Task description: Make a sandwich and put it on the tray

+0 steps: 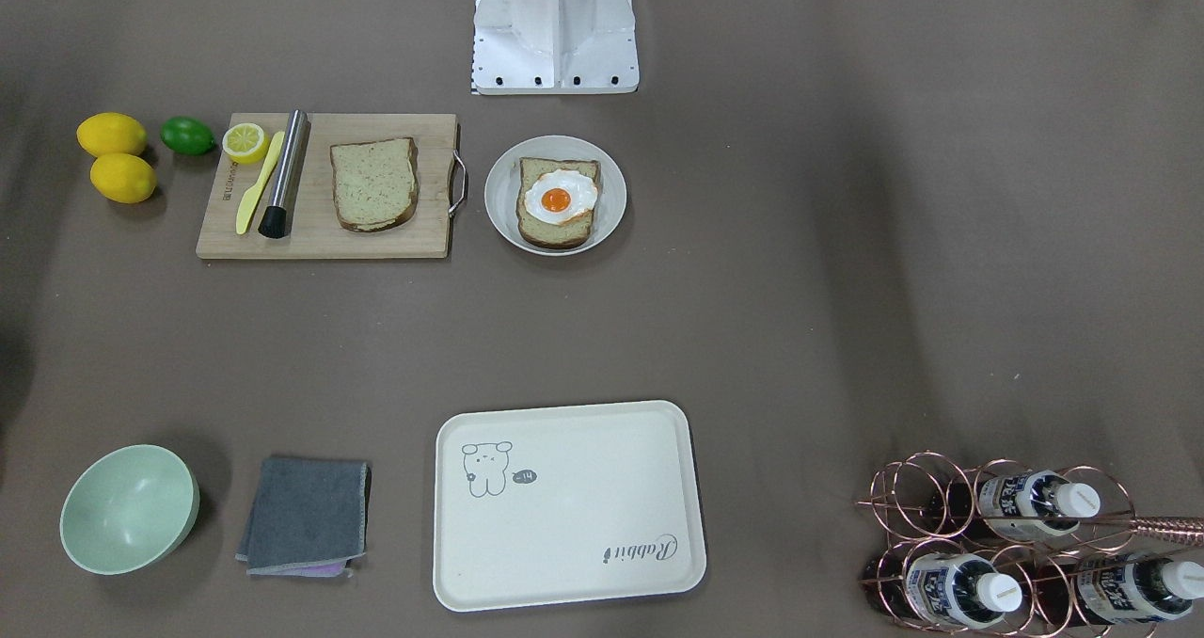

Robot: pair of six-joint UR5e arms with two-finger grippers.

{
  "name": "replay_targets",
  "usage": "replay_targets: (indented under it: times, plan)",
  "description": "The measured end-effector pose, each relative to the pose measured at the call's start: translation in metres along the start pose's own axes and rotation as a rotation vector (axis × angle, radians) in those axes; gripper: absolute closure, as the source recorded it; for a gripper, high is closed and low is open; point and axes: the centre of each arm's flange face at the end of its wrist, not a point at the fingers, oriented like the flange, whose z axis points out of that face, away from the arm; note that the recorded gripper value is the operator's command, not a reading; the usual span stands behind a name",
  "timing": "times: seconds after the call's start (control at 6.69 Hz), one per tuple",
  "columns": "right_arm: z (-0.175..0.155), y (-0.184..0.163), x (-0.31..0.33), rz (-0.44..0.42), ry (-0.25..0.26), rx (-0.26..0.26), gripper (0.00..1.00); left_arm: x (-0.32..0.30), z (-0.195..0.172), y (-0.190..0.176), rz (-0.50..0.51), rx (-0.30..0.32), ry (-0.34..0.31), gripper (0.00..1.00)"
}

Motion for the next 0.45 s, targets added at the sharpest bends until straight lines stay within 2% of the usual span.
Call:
replay_targets:
  times: [0.45]
  plan:
    - [-0.0001,0.0000,-0.0006,0.001,-0.005,0.006,0.00,-0.0008,0.0003,0.0011,0.006,0.000,-0.001,0.02]
